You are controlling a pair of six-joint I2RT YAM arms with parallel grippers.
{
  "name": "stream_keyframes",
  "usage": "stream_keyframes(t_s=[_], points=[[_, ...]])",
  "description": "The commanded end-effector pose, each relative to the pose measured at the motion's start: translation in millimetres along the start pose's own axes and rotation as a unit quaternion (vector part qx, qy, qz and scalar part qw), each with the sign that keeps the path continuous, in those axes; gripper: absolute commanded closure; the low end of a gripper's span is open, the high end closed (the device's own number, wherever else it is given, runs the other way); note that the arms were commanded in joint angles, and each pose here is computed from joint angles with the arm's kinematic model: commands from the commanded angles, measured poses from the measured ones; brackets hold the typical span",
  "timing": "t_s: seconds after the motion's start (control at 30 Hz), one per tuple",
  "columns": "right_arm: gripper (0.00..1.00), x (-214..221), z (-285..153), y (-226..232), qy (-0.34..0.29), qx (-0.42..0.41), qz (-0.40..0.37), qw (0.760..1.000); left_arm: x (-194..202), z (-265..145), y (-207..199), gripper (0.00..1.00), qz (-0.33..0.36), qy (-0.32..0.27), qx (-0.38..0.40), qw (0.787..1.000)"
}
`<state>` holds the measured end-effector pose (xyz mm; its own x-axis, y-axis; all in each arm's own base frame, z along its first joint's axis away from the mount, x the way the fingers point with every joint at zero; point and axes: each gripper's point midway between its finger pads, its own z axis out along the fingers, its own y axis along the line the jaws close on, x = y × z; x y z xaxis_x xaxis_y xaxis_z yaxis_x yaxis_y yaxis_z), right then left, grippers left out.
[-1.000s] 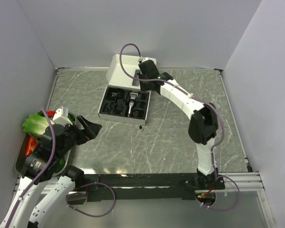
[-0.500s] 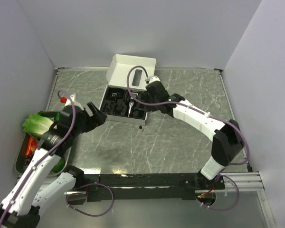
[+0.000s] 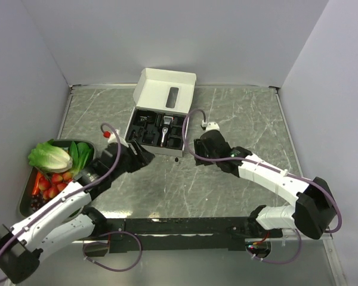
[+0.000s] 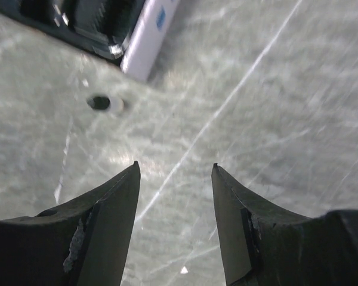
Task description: Sort the hair-cutting tools
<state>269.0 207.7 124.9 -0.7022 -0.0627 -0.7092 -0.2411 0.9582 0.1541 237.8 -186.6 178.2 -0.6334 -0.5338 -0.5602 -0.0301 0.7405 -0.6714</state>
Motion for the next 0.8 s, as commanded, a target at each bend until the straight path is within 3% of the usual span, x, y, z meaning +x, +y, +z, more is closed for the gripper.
stream_keyframes(t_s=[0.0, 0.17, 0.37, 0.57, 0.67, 0.77], points=[[0.40, 11, -5, 10, -0.008, -0.035, 0.041, 0.999, 11, 17, -33, 0.35, -0.009, -0.043, 0.039, 0.998], [0.39, 25, -15, 9, -0.008, -0.047, 0.039, 0.998, 55, 52, -43, 0.36, 0.063, -0.029, -0.019, 0.997], [0.37, 36, -29, 2, -0.023, -0.049, 0.040, 0.998, 79, 88, -31, 0.35, 0.131, -0.075, -0.116, 0.982], [0.37, 40, -34, 2, -0.023, -0.054, 0.032, 0.998, 94, 112, -23, 0.36, 0.210, -0.133, -0.182, 0.951], [0.37, 42, -34, 2, -0.019, -0.054, 0.028, 0.998, 101, 119, -14, 0.37, 0.233, -0.154, -0.206, 0.938], [0.37, 43, -35, 3, -0.021, -0.059, 0.029, 0.998, 108, 127, -6, 0.38, 0.227, -0.164, -0.205, 0.938]])
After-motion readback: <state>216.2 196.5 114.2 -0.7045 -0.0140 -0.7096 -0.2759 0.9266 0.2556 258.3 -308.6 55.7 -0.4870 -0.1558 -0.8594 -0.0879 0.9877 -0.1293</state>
